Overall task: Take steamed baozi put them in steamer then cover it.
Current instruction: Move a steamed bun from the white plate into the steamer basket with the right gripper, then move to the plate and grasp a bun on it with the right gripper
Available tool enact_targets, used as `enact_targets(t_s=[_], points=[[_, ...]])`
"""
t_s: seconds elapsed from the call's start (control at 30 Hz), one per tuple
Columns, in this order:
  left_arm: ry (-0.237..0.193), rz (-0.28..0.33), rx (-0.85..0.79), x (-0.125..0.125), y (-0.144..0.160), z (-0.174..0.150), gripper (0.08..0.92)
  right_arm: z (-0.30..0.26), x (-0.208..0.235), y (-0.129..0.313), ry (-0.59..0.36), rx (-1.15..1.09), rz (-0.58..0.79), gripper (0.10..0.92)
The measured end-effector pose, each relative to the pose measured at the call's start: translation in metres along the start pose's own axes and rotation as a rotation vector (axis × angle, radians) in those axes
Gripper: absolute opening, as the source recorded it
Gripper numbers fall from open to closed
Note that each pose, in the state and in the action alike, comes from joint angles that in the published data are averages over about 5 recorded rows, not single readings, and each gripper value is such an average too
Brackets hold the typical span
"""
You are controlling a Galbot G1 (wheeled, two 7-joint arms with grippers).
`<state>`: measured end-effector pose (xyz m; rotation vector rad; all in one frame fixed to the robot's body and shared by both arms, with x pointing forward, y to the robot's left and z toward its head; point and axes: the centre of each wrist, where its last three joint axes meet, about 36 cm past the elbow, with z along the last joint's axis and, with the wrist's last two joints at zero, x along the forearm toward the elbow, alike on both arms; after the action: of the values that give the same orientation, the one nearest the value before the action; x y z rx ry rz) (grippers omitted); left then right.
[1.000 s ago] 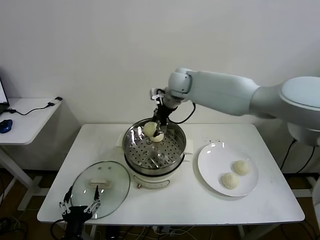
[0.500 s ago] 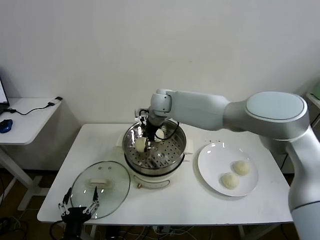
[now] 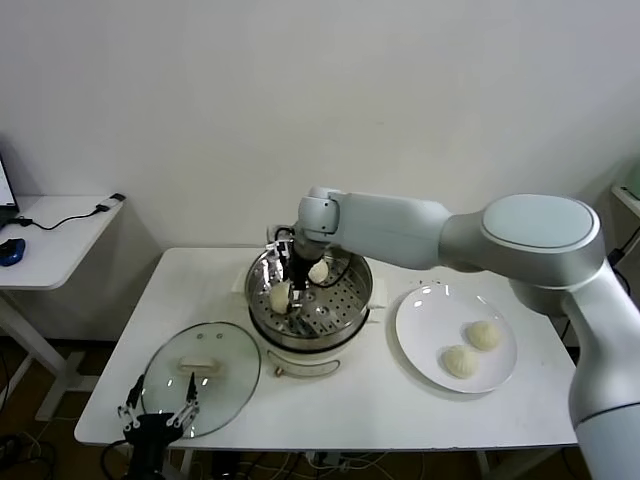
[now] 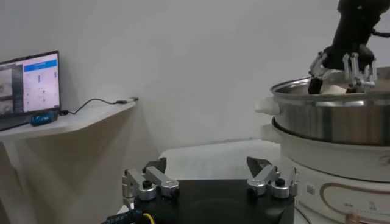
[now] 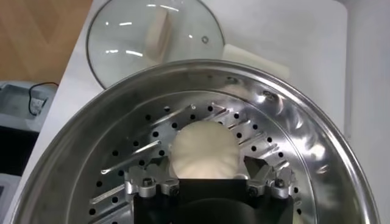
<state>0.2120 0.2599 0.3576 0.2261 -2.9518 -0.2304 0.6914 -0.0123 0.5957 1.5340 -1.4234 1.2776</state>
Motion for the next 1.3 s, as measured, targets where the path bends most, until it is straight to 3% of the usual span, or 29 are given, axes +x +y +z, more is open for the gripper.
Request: enact_targets(t_s=[0.43, 0.63, 0.9, 1.3], points=[[0.004, 0.005, -0.004, 0.002, -0.001, -0.001, 0.823, 0.093, 0.122, 0.009, 0.016, -0.008, 0.0, 0.823], [0.006, 0.011, -0.009, 0.002, -0.003, -0.001, 0.823, 0.155, 0.146, 0.037, 0.056, -0.032, -0.004, 0.823], [0.016, 0.006, -0.012, 0.005, -0.004, -0.001, 0.823, 0.242, 0.134, 0.08, 0.111, -0.091, -0.015, 0.823], [0.03, 0.002, -0.024, 0.009, -0.003, 0.002, 0.823, 0.323, 0.063, 0.134, 0.191, -0.144, -0.07, 0.823]])
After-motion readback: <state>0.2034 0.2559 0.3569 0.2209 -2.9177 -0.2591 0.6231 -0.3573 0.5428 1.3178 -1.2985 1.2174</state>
